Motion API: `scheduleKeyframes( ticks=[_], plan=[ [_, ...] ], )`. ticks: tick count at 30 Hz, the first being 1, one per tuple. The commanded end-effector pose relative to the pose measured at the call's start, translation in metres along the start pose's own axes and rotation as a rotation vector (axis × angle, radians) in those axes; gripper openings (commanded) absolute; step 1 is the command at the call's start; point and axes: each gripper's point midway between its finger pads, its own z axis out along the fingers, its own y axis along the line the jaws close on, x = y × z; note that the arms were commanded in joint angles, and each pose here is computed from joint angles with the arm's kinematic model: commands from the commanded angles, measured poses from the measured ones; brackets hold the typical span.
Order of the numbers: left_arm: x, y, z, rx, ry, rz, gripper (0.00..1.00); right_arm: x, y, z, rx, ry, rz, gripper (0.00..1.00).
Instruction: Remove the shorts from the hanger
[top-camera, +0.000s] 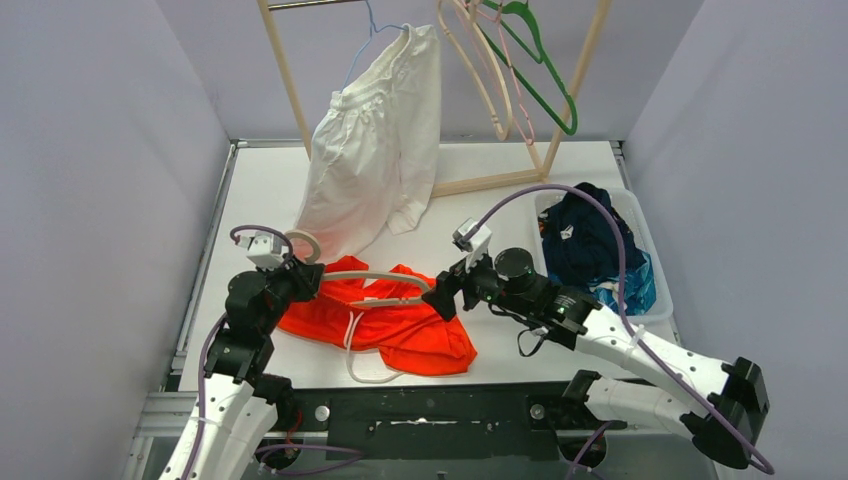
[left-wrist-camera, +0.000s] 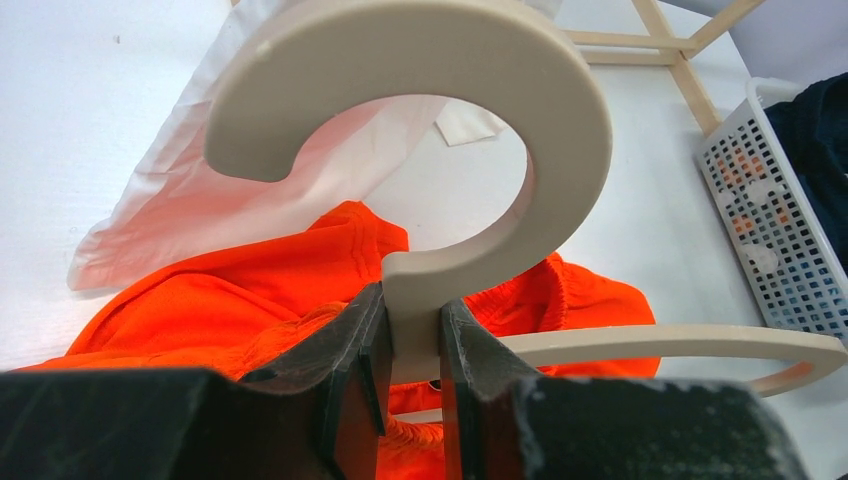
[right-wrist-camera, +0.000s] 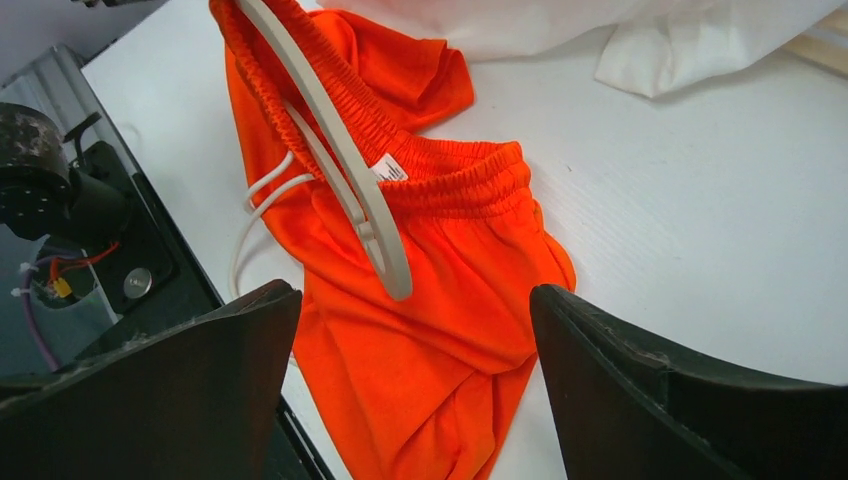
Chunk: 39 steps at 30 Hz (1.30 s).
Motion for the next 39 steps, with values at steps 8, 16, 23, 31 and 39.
scheduleKeyframes(
  ticks=[8,16,23,31,39],
  plan=[
    [-0.035,-0.046,-0.006,0.217,-0.08,0.039,0.0,0.001,0.029,0.047,-0.144,0.075,-0.039,0.57],
    [-0.034,-0.047,-0.006,0.225,-0.078,0.05,0.0,-0.001,0.041,0.048,-0.193,0.08,-0.05,0.26],
    [-0.034,-0.049,-0.007,0.234,-0.071,0.053,0.0,-0.002,0.037,0.034,-0.173,0.06,-0.049,0.0],
    [-0.034,-0.057,-0.011,0.271,-0.054,0.063,0.4,-0.002,0.032,0.018,-0.169,0.048,-0.051,0.0],
    [-0.032,-0.048,-0.008,0.216,-0.023,0.072,0.55,0.005,0.022,-0.012,-0.15,0.033,-0.049,0.0]
  ],
)
